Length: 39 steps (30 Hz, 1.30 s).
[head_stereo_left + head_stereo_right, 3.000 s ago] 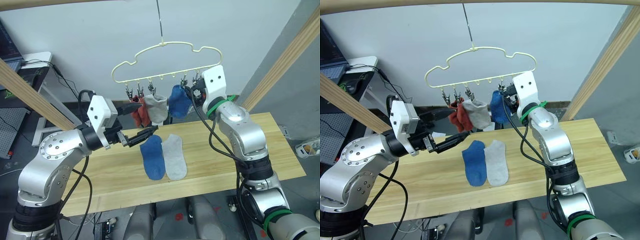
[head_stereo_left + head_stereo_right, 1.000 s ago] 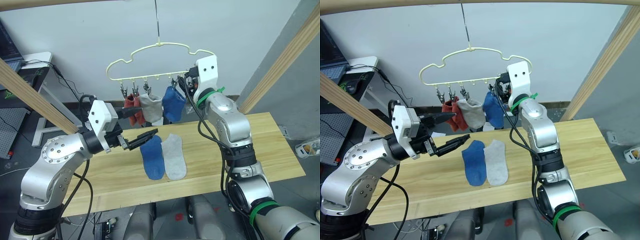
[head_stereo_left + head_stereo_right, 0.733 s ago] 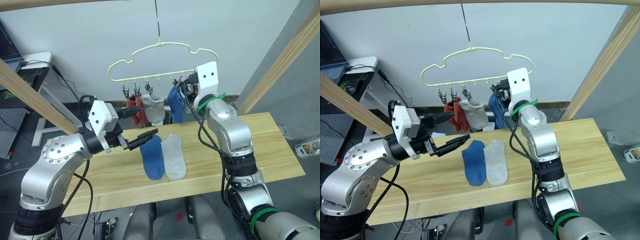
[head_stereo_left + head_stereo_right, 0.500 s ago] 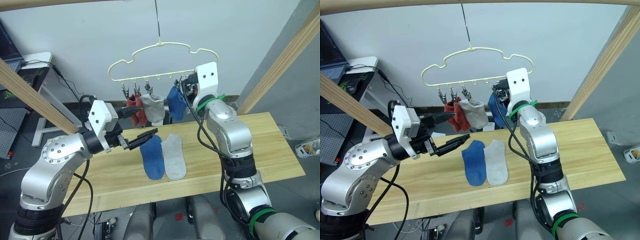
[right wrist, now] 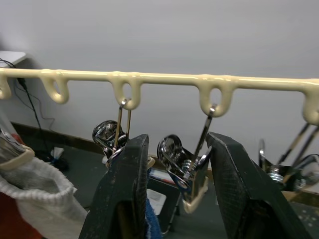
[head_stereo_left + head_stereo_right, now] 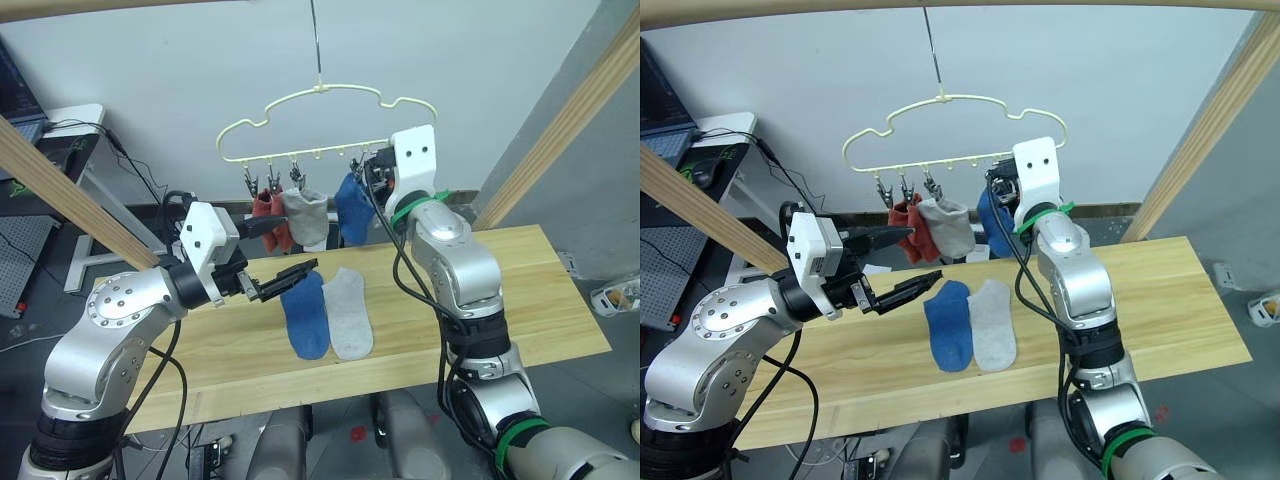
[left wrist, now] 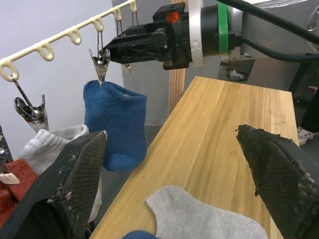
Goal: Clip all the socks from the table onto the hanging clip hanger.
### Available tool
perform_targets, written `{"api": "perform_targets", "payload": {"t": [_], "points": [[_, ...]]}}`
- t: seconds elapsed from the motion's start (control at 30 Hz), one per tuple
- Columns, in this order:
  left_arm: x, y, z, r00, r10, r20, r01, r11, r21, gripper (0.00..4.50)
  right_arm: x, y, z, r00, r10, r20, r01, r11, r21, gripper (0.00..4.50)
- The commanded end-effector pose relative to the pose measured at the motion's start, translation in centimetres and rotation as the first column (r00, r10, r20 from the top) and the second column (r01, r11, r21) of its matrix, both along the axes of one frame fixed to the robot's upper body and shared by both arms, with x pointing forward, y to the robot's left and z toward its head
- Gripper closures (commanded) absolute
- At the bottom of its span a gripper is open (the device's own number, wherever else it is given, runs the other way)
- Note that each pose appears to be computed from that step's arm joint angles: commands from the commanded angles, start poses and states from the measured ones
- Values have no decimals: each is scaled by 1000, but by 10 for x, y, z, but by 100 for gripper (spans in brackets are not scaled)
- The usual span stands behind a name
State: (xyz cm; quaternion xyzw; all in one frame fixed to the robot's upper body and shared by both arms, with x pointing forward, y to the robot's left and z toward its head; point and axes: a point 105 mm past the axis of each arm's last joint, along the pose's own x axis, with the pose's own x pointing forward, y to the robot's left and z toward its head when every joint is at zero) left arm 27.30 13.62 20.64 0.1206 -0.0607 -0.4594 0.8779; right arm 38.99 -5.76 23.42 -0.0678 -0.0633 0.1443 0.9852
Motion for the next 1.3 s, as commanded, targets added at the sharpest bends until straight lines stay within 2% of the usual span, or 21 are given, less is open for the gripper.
{"api": "perform_targets", "payload": {"t": [0.03,0.3,0.87,1.3], "points": [[-7,-6,8,998,-32,52,31,999,15,0,-10,-2,11,998,-17,60,17,1000,-6,263],[-8,-6,8,998,-36,50,35,999,21,0,-13,1,7,999,-19,44,18,1000,6,263],[-9,-5,7,998,-31,50,30,999,29,0,4,8,16,996,12,89,-13,1000,11,263],[-10,-4,7,998,-25,49,24,999,30,0,6,10,21,992,24,121,-25,1000,9,263]]}}
